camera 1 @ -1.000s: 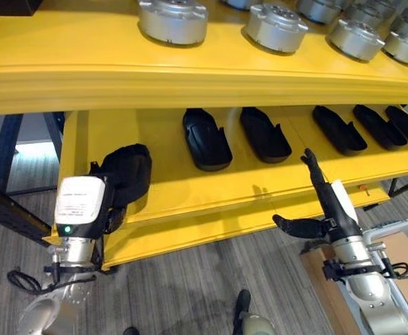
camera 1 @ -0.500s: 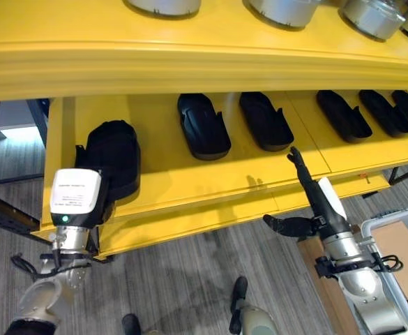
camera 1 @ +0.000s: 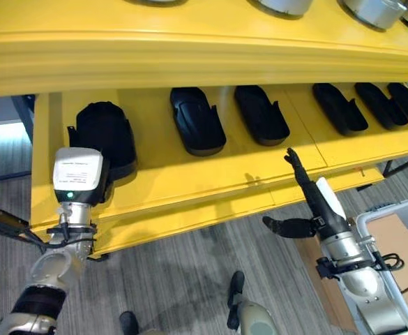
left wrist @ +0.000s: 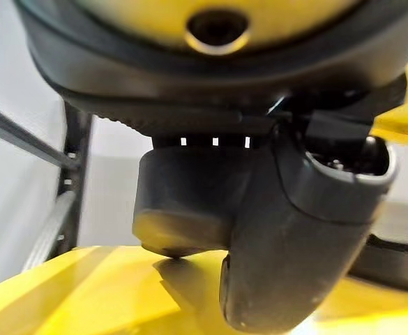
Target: Move parts from the plastic box to the shelf.
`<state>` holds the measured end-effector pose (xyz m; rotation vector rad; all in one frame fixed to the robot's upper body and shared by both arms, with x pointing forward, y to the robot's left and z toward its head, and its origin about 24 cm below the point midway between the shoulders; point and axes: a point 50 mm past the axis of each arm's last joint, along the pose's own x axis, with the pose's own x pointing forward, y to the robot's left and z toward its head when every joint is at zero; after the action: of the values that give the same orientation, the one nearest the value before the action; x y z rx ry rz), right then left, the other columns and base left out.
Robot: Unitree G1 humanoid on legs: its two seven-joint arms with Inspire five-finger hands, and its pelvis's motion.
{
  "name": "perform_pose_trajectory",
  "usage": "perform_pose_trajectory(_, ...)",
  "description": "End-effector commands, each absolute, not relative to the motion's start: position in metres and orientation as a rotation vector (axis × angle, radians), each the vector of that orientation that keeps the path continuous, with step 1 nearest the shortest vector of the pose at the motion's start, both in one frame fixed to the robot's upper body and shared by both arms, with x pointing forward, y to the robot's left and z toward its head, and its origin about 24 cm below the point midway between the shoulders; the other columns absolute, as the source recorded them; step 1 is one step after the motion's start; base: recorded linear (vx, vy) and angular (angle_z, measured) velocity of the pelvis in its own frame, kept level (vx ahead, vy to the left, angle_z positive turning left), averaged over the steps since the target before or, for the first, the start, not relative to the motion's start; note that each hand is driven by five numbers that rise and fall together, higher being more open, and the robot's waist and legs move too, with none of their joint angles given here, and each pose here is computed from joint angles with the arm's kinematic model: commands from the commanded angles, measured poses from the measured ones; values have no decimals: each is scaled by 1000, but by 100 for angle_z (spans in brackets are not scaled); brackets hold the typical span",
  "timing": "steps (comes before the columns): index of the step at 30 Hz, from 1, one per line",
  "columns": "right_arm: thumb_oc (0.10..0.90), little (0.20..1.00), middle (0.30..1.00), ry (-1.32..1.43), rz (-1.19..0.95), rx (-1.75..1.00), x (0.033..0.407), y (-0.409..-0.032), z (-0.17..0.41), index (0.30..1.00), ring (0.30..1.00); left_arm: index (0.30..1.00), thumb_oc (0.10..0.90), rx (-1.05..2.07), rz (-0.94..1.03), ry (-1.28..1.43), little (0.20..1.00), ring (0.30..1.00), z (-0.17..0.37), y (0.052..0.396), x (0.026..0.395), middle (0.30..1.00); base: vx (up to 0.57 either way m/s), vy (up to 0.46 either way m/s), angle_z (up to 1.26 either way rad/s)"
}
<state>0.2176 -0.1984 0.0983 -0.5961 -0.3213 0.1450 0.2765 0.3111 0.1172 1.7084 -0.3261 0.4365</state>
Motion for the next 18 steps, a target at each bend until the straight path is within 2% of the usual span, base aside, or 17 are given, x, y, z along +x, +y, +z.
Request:
perform_pose_trajectory(1,900,1000,1000,-654,102,-563,220,-192,159,1000,1000,300,400,1827,439,-193,300,300,132,343,276,300,0,0,0)
perform_pose_trajectory(18,900,1000,1000,-683,104,-578,217,-193,163,1000,1000,300,400,1898,438,-54,300,300,129,367,279,300,-2,2,-1)
